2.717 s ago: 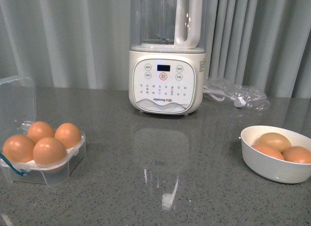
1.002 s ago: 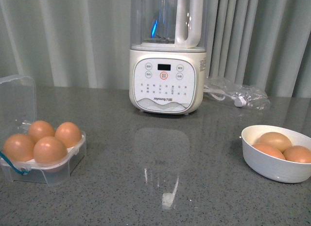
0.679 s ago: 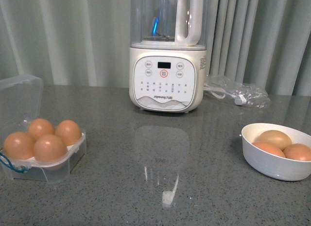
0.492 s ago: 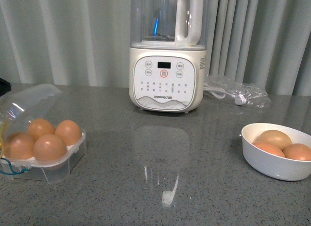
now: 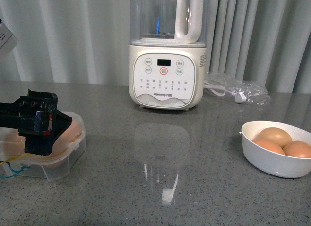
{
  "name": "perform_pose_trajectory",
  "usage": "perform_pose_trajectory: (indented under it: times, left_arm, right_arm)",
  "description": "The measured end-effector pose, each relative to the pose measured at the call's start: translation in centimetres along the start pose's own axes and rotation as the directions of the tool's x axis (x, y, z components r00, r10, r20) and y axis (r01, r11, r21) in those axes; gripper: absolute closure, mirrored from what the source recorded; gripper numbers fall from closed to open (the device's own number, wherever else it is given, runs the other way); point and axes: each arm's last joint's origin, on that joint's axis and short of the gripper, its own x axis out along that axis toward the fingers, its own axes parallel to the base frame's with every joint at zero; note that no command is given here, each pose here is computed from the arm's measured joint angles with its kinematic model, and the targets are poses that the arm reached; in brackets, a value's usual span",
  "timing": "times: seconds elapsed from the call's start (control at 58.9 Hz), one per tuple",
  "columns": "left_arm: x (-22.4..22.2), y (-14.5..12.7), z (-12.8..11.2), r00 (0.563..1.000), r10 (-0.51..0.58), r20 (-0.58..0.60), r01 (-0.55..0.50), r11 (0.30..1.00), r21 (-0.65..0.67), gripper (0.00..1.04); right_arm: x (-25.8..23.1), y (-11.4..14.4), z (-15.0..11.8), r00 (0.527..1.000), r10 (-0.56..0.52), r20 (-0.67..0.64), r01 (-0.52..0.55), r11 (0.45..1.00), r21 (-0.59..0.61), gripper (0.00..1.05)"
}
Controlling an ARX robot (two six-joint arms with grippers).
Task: Put egg into box
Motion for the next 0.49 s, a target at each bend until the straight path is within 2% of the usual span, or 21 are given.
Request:
perform_pose_trajectory:
  times: [0.221,0.357,0.492]
  left_arm:
    - [-0.4,0.4,0.2,1.0,0.015,0.0,-0.015,1.0,0.001,0.07]
    - [-1.5,1.6,1.8,0.998,0.015,0.058,-0.008,0.994,-0.107,0.07]
    - [-3.8,3.0,3.7,0.986,0.082,0.144,-0.053,0.98,-0.192,0.07]
  right_arm:
    - [0.0,0.0,0.0,1.0,0.0,0.0,0.0,1.0,0.0,0.07]
    - [0.0,0.0,0.0,1.0,0.0,0.0,0.0,1.0,0.0,0.07]
    - [0.0,0.0,0.0,1.0,0.0,0.0,0.0,1.0,0.0,0.07]
